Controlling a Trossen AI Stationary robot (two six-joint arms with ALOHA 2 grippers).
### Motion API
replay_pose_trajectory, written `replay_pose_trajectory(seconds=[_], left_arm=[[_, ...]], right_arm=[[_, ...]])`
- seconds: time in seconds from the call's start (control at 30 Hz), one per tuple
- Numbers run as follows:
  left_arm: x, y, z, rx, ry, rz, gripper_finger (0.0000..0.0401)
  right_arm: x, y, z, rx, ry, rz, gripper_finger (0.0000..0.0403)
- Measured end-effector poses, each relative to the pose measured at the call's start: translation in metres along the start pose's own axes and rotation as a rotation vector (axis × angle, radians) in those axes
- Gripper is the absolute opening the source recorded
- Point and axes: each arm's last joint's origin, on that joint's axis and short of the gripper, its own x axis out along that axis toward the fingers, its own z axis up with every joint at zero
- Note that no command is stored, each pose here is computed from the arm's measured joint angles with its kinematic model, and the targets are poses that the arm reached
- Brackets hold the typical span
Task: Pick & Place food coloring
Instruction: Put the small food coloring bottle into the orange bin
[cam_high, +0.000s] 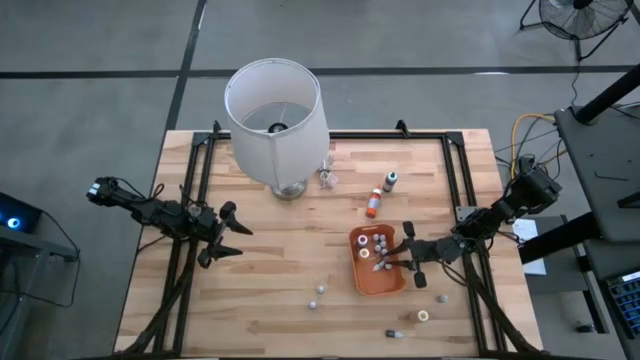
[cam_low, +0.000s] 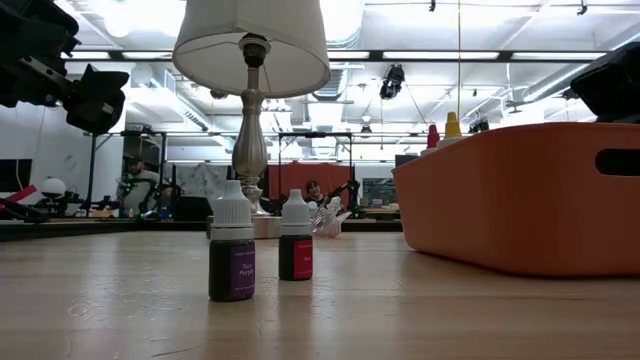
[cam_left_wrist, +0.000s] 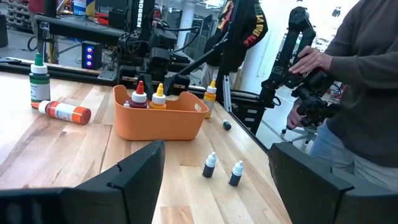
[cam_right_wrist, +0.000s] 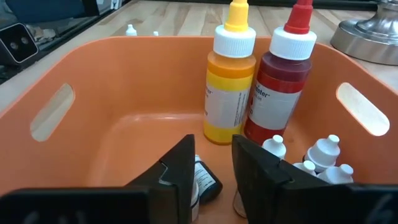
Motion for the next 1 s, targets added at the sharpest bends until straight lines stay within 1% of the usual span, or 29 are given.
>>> replay_pose_trajectory(seconds=[0.13, 0.23, 0.33, 0.5, 0.73, 0.87, 1.0], left_arm=[[0.000, 0.000, 0.000, 0.000, 0.000, 0.000, 0.0259], [0.000, 0.000, 0.000, 0.000, 0.000, 0.000, 0.0258], [0.000, 0.000, 0.000, 0.000, 0.000, 0.000, 0.0259], [0.000, 0.000, 0.000, 0.000, 0.000, 0.000, 0.0259], [0.000, 0.000, 0.000, 0.000, 0.000, 0.000, 0.0258], [0.000, 0.000, 0.000, 0.000, 0.000, 0.000, 0.0259], [0.000, 0.000, 0.000, 0.000, 0.000, 0.000, 0.0259]], right_arm=[[0.000, 0.000, 0.000, 0.000, -0.001, 0.000, 0.0089], [-0.001, 0.000, 0.002, -0.022, -0.013, 0.002, 0.0090], [-0.002, 0.000, 0.006, -0.039, -0.037, 0.006, 0.0101], [0.000, 0.003, 0.017, -0.022, -0.093, 0.015, 0.0130], [0.009, 0.013, 0.046, -0.087, -0.195, 0.011, 0.0173], [0.021, 0.020, 0.065, -0.144, -0.176, -0.002, 0.0188], [0.034, 0.026, 0.086, -0.161, -0.140, -0.021, 0.0192]])
